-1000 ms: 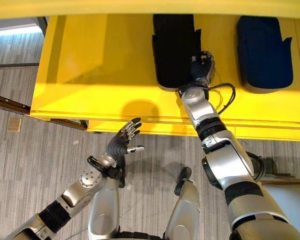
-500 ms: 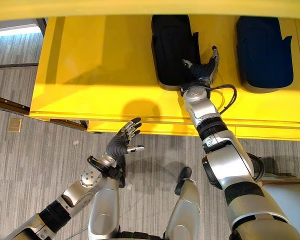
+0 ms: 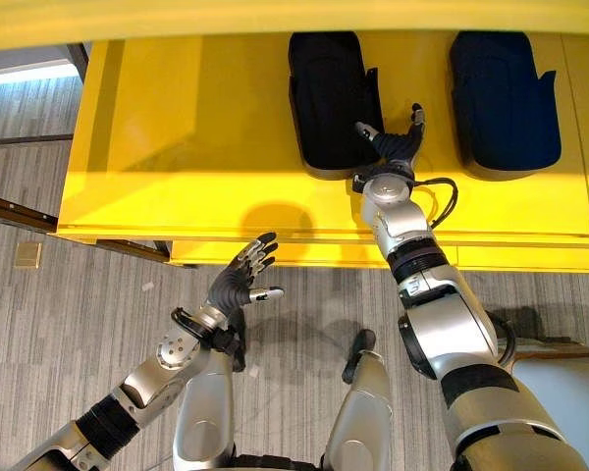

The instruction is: Move parts from the plastic box to the shelf.

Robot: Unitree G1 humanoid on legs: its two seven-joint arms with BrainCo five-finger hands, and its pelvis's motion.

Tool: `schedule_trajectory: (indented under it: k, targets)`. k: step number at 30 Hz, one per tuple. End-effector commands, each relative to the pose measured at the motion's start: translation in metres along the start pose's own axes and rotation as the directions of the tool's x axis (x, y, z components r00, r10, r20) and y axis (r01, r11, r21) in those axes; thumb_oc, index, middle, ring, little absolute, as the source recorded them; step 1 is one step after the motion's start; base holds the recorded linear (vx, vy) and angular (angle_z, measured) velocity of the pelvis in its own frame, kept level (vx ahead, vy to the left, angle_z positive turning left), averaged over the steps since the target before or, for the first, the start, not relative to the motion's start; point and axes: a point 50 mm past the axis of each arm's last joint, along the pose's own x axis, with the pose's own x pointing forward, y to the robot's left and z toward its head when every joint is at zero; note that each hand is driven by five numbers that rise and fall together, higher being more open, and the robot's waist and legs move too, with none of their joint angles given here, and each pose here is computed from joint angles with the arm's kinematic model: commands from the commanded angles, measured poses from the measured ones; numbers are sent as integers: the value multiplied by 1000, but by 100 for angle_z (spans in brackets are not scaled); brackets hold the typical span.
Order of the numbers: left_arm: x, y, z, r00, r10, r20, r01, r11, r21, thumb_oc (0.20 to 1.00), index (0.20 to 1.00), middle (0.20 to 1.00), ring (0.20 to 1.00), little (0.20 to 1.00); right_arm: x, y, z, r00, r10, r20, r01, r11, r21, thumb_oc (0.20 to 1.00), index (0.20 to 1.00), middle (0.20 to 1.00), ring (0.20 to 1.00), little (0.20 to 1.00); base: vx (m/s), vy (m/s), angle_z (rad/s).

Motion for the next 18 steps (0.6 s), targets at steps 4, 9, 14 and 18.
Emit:
schedule_trajectory:
  k: [4,9,14,18]
  targets:
    - [1,-13,16,993,-39,111,43,999,-30,1000,1000,1000,1000,1000,-25,6,-70,962,79,-263,-70,997,43,1000,1000,1000,1000,1000,6,2,-1]
    - [0,-13,16,993,-32,112,35,999,-29,1000,1000,1000,1000,1000,-32,12,-73,961,120,-247,-113,993,45,1000,1000,1000,1000,1000,8,6,-2]
    - [-1,-12,14,993,-15,113,18,999,-32,1000,1000,1000,1000,1000,-42,18,-79,957,152,-247,-144,988,51,1000,1000,1000,1000,1000,11,9,-3]
    - [-1,-12,13,994,-15,108,18,999,-30,1000,1000,1000,1000,1000,-45,19,-80,956,172,-236,-164,985,53,1000,1000,1000,1000,1000,0,0,0]
